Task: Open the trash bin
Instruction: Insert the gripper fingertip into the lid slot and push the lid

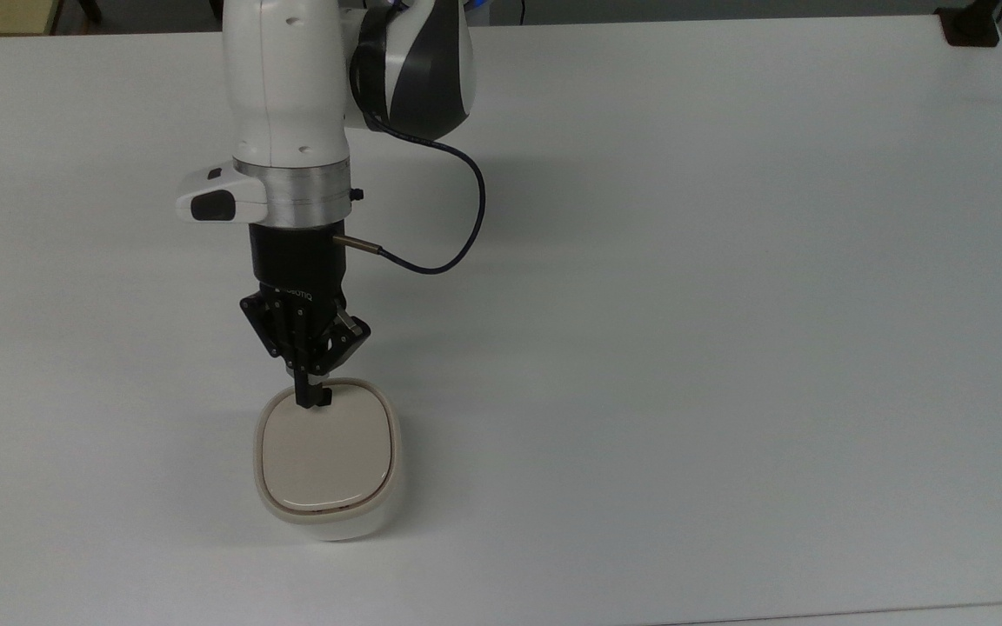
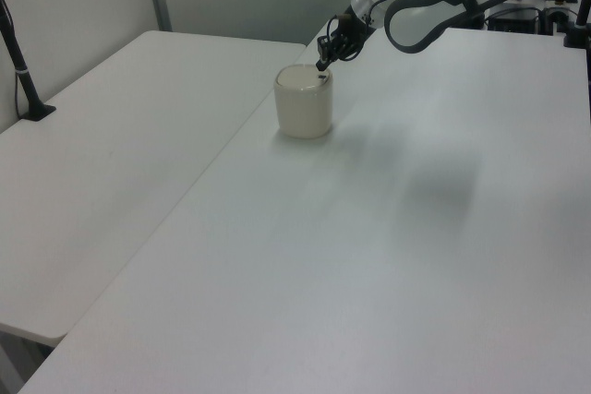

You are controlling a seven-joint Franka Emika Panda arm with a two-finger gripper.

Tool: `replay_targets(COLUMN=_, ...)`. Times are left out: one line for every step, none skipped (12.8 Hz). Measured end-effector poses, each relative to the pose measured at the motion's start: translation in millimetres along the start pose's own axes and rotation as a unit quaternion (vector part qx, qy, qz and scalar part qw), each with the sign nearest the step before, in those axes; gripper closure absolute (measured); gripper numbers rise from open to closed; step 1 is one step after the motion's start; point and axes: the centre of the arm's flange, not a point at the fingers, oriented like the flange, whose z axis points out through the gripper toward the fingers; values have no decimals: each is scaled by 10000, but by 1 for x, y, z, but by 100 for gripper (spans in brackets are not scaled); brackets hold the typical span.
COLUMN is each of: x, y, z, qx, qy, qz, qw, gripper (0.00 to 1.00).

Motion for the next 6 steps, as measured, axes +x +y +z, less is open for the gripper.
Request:
replay_targets(x=-3, y=-3, z=1, qx=14, qy=-19, qz=-20, qw=10000, gripper=99)
replay_targets(x=-8, y=-8, z=5, qx=24, qy=-58, qz=-53, qw=10000, gripper=99)
replay_targets(x=-11, y=-10, z=8, qx=29, qy=-81, qz=-73, qw=9999, gripper=99)
replay_targets(x=-11, y=-12, z=8, qx=38, qy=-74, qz=-82, qw=9999, gripper=99)
replay_targets(x=-11, y=-12, z=8, qx=40, qy=-74, qz=-84, qw=9999, gripper=99)
replay_targets(x=-11, y=-12, z=8, qx=41, qy=-73, qz=-84, qw=9999, gripper=99)
